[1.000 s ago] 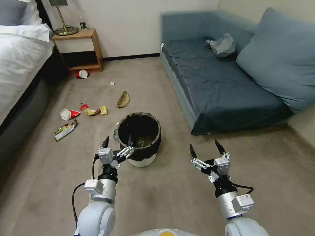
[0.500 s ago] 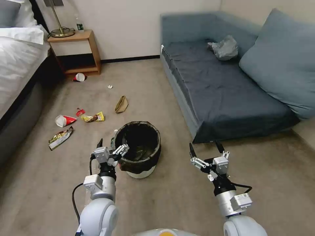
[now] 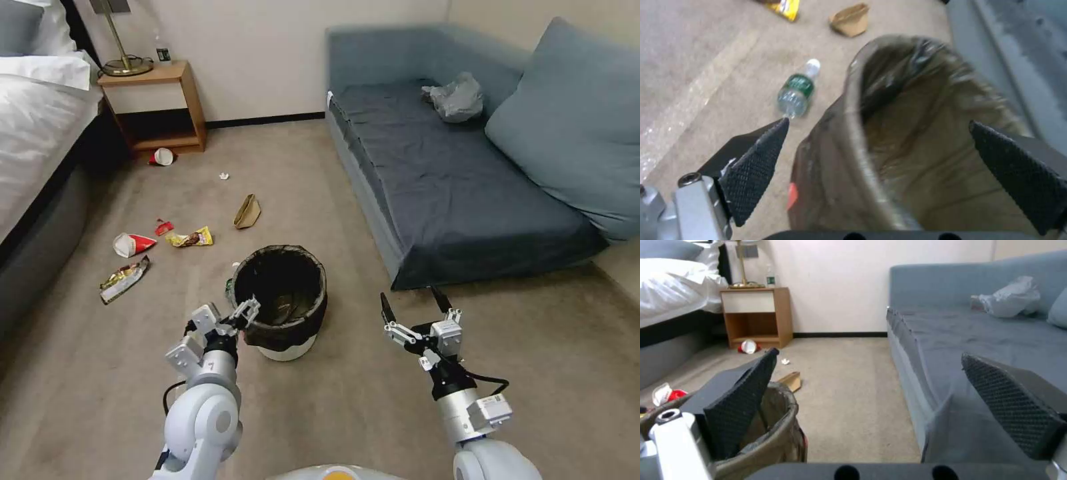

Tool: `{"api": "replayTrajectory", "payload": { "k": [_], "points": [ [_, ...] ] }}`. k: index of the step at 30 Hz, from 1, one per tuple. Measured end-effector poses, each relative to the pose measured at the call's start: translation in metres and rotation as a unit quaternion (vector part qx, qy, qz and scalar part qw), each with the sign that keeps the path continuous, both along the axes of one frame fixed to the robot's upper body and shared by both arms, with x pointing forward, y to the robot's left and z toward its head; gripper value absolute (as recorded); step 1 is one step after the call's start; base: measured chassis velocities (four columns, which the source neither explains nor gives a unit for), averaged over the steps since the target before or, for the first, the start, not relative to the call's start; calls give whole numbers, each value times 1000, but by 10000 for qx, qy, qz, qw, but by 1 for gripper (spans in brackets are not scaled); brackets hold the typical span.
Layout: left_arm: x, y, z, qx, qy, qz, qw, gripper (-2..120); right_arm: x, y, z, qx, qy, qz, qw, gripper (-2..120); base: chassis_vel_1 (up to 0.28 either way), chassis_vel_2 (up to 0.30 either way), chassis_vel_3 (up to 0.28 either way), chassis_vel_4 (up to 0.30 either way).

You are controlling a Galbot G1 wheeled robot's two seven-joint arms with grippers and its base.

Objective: Pick up the trash can from the floor.

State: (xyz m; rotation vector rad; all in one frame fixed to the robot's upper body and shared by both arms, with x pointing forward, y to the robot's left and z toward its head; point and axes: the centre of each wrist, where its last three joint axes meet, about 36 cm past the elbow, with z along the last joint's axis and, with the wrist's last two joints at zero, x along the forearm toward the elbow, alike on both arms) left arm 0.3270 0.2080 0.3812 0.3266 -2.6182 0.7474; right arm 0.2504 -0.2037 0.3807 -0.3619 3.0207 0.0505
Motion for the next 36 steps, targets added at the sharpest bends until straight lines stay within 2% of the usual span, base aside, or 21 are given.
{"api": "replayTrajectory", "payload": {
  "k": [3, 7, 9, 10, 12, 13, 15, 16, 18, 21, 25, 26, 27, 29, 33, 36],
  "points": [
    [11, 2, -14, -63, 140, -37, 9999, 100, -3, -1, -2, 13, 0, 21, 10000, 100, 0, 0, 0, 0],
    [17, 2, -18, -209, 228, -78, 9995, 95, -5, -1, -3, 11, -23, 54, 10000, 100, 0, 0, 0, 0],
    [21, 1, -22, -415, 363, -166, 9983, 83, -8, -1, -4, 6, -20, 98, 9999, 100, 0, 0, 0, 0],
    [21, 1, -22, -415, 363, -166, 9983, 83, -8, -1, -4, 6, -20, 98, 9999, 100, 0, 0, 0, 0],
    [21, 0, -24, -484, 403, -194, 9978, 74, -9, 0, -4, 3, -28, 128, 9999, 100, 0, 0, 0, 0],
    [21, 0, -24, -484, 403, -194, 9978, 74, -9, 0, -4, 3, -28, 128, 9999, 100, 0, 0, 0, 0],
    [19, 1, -25, -493, 417, -202, 9977, 62, -10, 1, -4, -15, -31, 161, 9999, 100, 0, 0, 0, 0],
    [19, 1, -25, -493, 417, -202, 9977, 62, -10, 1, -4, -15, -31, 161, 9999, 100, 0, 0, 0, 0],
    [18, 3, -26, -483, 406, -192, 9978, 51, -10, 2, -4, -45, -52, 174, 9998, 100, 0, 0, 0, 0],
    [17, 5, -26, -495, 387, -186, 9979, 45, -10, 2, -4, -49, -66, 170, 9998, 100, 0, 0, 0, 0],
    [13, 7, -29, -494, 360, -174, 9980, 28, -11, 2, -2, -59, -116, 163, 9998, 100, 0, 0, 0, 0],
    [11, 7, -30, -486, 352, -171, 9981, 23, -11, 1, -2, -63, -127, 161, 9998, 100, 0, 0, 0, 0],
    [11, 7, -30, -486, 352, -171, 9981, 23, -11, 1, -2, -63, -127, 161, 9998, 100, 0, 0, 0, 0],
    [9, 7, -32, -421, 314, -175, 9985, 11, -12, 1, -1, -70, -146, 155, 9997, 100, 0, 0, 0, 0],
    [5, 6, -30, -323, 227, -219, 9990, 5, -13, 0, -1, -77, -157, 151, 9997, 100, 0, 0, 0, 0],
    [-8, 2, -19, 99, -200, -304, 9993, 4, -13, -1, -1, -84, -180, 136, 9997, 100, 0, 0, 0, 0]
  ]
}}
